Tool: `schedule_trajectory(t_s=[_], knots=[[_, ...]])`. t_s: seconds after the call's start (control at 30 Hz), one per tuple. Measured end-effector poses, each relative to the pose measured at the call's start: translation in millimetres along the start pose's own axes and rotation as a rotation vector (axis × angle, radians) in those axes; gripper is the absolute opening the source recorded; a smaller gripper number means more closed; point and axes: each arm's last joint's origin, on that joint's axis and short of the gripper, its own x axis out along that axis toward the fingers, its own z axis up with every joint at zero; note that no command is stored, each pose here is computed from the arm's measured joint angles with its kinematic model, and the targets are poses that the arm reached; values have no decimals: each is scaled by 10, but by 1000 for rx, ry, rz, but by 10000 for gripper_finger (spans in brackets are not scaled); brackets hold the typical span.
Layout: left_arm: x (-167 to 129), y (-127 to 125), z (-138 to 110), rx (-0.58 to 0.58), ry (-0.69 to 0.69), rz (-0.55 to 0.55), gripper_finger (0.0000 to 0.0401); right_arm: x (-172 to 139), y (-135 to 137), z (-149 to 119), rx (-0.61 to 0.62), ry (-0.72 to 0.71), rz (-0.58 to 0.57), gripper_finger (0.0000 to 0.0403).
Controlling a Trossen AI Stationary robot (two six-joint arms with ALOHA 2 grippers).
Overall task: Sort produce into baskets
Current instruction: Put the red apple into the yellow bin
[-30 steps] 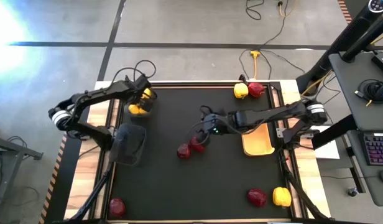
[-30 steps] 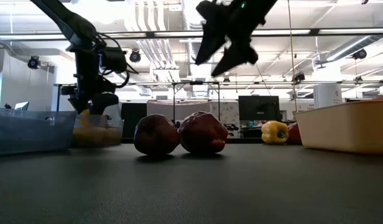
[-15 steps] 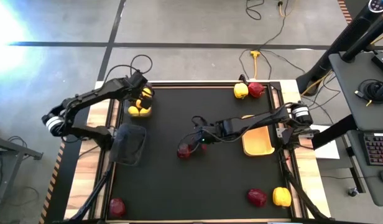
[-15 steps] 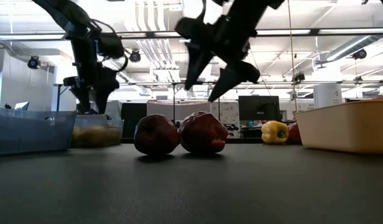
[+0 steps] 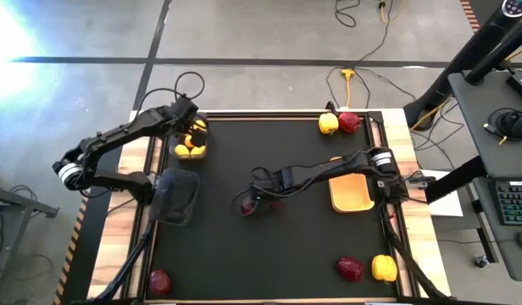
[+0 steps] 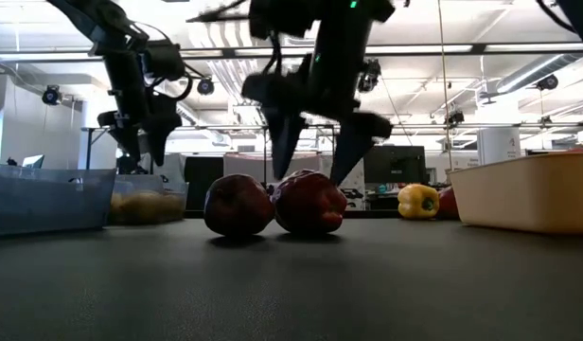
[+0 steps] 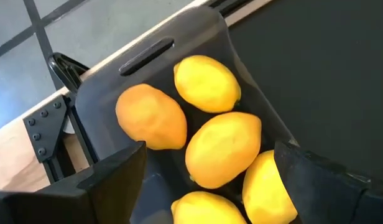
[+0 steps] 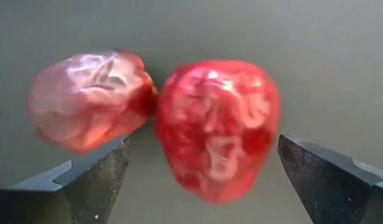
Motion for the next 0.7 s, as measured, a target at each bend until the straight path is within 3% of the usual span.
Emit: schedule_trajectory(t_s=[0.17,0.37,0.57,0.7], knots=[[-4,-26,-16,34,-17,-105,334,284,-73,85,36,51,-46,400],[-173,-33,33,41,-151,-285,334,418,-160,181,86,86,-53,396],[-455,36,43,39,-331,-338,334,342,-184,213,145,90,-40,349],[-648,82,44,43,-460,-386,334,115,-191,220,181,113,12,333]])
